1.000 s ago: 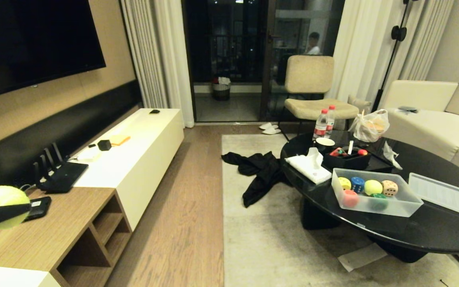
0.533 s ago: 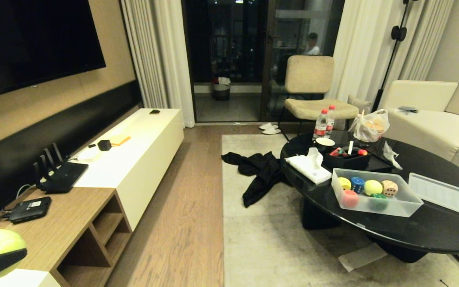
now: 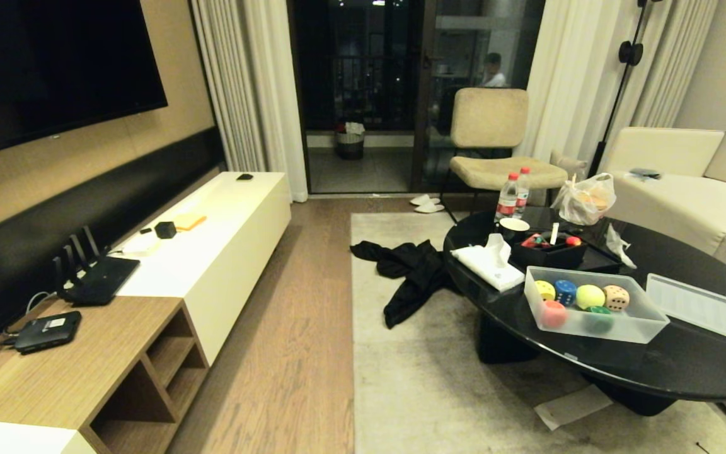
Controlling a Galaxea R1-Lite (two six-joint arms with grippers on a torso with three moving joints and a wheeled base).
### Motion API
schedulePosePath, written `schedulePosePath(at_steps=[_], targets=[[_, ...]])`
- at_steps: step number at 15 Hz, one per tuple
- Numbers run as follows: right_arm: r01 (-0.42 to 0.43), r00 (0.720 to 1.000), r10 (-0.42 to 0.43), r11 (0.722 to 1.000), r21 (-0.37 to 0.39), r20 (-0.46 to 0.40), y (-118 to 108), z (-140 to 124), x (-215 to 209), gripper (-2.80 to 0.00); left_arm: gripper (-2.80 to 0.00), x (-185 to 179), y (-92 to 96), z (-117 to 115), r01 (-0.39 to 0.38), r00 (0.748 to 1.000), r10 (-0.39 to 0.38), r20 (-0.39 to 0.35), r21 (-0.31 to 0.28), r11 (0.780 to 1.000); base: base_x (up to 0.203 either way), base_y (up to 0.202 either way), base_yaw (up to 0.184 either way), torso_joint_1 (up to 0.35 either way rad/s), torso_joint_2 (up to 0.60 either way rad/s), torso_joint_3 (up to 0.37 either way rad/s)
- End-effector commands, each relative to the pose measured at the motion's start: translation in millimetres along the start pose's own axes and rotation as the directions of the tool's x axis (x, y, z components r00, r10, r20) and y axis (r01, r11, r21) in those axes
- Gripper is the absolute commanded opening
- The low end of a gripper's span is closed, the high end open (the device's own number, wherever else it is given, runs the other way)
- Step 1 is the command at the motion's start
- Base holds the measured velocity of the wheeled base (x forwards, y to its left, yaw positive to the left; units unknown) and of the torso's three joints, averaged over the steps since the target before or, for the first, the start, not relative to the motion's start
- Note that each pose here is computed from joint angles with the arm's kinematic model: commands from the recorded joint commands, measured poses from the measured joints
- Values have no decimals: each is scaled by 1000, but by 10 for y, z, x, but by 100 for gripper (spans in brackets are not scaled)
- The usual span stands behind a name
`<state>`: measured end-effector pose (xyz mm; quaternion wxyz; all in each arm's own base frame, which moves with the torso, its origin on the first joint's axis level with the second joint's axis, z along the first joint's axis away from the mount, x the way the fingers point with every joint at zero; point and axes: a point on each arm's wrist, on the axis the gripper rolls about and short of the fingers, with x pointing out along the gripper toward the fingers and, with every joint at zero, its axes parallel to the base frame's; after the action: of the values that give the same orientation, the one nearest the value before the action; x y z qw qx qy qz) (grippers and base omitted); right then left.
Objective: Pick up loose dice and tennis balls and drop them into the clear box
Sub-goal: Put the ball in the box
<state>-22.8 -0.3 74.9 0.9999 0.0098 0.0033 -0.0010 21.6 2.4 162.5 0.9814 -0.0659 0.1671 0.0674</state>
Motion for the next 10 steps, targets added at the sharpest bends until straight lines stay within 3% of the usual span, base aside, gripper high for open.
schedulePosePath(at_steps=[1,5,10], targets=[[0,1000,0,1000,0,-1,0,-4,1,-280,-280,-117,40,-185,77,996,-76,50,-7,997,0,0,0,0,0,0],[0,1000,0,1000,0,-1,0,-4,1,-280,-280,-99,83,-492,72,997,-73,16,37,997,0,0,0,0,0,0],[0,1000,0,1000,0,-1,0,-4,1,-280,-280,-163,130,-815,68,987,-83,136,111,992,0,0,0,0,0,0]])
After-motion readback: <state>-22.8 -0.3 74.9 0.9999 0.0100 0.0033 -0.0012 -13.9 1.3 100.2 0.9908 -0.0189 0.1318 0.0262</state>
